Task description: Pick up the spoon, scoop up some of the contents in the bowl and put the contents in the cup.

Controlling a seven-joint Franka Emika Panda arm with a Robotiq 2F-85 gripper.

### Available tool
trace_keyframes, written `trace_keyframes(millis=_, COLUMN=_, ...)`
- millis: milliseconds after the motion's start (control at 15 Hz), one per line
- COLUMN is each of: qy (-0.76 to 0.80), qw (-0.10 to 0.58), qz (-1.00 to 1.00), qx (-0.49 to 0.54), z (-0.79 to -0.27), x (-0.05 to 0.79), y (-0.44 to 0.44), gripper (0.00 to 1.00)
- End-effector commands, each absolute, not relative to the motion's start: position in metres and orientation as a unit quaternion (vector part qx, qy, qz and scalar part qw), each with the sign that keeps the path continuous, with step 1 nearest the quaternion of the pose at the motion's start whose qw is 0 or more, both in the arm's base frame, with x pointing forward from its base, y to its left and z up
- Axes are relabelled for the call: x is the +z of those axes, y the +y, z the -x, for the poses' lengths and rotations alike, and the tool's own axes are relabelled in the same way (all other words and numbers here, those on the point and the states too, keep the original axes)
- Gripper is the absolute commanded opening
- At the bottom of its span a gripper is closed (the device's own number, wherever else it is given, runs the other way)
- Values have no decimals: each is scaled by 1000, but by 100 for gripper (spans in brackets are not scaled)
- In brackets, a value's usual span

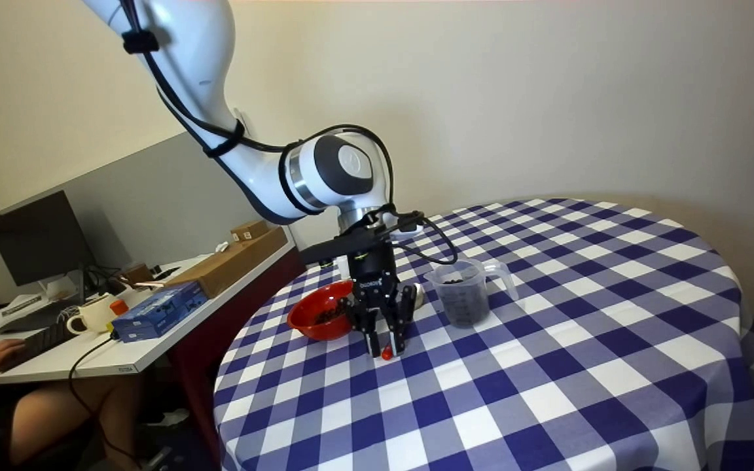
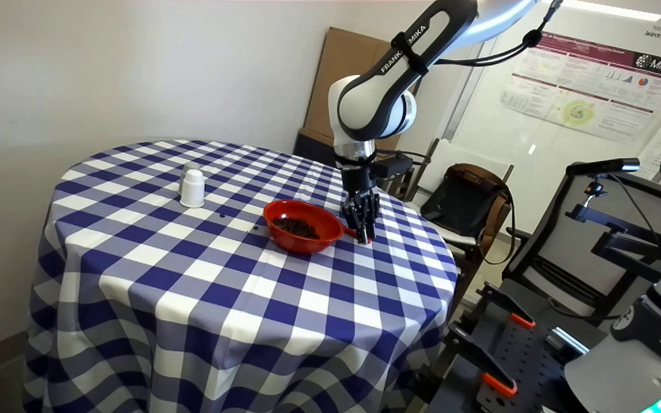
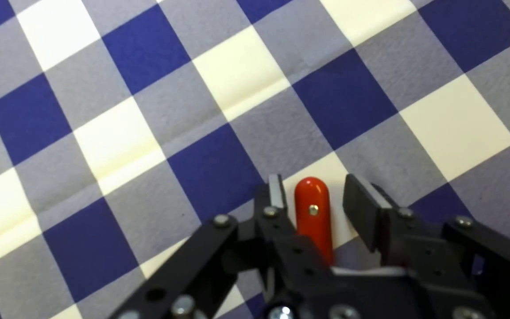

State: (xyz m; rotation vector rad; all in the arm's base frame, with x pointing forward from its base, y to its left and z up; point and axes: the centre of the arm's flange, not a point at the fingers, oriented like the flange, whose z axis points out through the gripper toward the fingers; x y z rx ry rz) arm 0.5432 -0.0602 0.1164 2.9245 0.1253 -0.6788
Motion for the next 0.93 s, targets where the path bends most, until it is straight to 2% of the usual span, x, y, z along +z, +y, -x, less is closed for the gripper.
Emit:
trace_keyframes(millis=0, qy=23, qw=48, qz=-977, qx=-207, z=-540, x=129, y=-55, gripper=75)
trace_keyframes(millis=200, qy=17, qw=14, qz=-985, qx=-174, z=-541, x=170, y=-49, gripper=95)
trace_keyframes(millis=267, qy=14, qw=5, qz=-987, qx=-158, z=-542, x=189, y=-47, gripper=99)
trace_keyframes(millis=467, qy=17, qw=-13, qz=-993, qx=-120, z=-543, x=250, y=-43, gripper=100)
trace_keyframes(millis=867, qy=27, qw=8, qz=-998, qx=-64, z=-529, x=354, y=-35, gripper=100)
